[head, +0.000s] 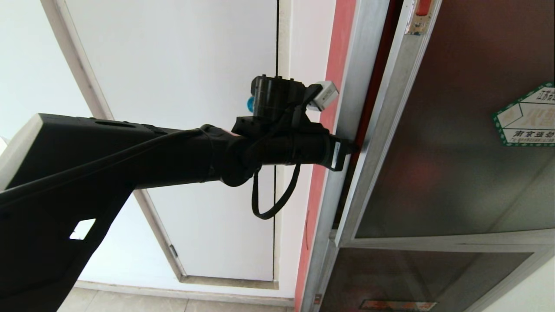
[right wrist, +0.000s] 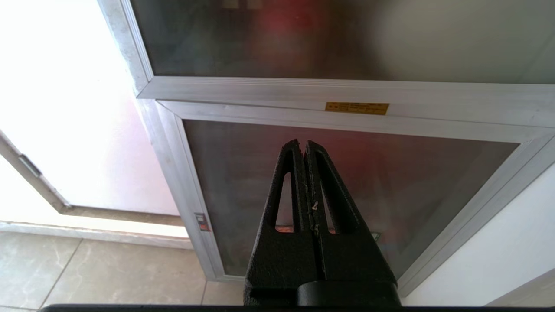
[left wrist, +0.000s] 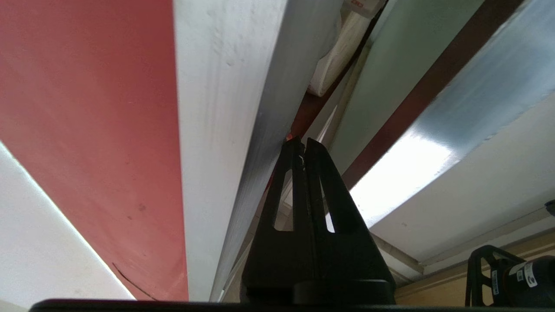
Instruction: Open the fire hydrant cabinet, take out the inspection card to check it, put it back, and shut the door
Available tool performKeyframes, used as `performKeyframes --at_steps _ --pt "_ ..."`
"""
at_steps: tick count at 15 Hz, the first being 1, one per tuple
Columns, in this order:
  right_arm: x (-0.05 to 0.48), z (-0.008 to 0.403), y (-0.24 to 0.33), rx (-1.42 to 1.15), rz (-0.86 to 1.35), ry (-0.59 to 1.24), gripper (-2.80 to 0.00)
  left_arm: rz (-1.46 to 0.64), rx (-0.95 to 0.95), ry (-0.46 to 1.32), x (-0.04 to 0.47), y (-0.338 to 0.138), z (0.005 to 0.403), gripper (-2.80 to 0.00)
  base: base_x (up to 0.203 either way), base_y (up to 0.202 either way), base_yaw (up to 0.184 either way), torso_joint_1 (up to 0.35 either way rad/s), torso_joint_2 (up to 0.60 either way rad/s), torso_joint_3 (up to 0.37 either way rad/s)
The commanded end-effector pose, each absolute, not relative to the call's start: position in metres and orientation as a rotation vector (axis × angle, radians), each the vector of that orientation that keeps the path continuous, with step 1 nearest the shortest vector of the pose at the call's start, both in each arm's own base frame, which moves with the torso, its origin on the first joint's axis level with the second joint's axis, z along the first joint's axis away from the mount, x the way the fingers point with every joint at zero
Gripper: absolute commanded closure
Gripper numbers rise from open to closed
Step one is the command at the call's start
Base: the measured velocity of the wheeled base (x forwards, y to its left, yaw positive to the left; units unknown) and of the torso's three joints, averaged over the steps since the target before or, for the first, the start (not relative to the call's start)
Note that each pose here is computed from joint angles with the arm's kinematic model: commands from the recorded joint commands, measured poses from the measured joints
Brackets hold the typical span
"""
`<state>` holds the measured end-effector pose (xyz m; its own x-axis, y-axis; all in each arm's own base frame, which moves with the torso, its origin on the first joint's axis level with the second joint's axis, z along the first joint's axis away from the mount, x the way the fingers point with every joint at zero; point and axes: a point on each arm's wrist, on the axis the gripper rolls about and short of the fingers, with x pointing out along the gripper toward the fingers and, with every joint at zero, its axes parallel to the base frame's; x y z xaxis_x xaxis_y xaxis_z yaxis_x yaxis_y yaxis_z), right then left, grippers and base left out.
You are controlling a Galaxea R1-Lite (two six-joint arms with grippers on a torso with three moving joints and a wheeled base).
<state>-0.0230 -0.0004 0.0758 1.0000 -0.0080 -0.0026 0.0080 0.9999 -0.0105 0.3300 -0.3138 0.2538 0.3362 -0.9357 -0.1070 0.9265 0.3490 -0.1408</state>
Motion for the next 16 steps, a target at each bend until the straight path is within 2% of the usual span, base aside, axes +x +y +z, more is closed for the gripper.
performKeyframes --at_steps 1,6,16 --pt "-0.023 0.076 0.000 -0.011 -0.008 0.005 0.00 -1.216 -0.056 0.182 0.333 -0.317 0.250 0.00 0.000 0.000 0.000 0.000 0.00 0.000" --pt "-0.023 0.076 0.000 -0.011 -0.008 0.005 0.00 -1.236 -0.042 0.171 0.327 -0.323 0.251 0.00 0.000 0.000 0.000 0.000 0.00 0.000" --pt "-0.023 0.076 0.000 -0.011 -0.008 0.005 0.00 -1.308 -0.035 0.160 0.276 -0.337 0.269 0.00 0.000 0.000 0.000 0.000 0.00 0.000"
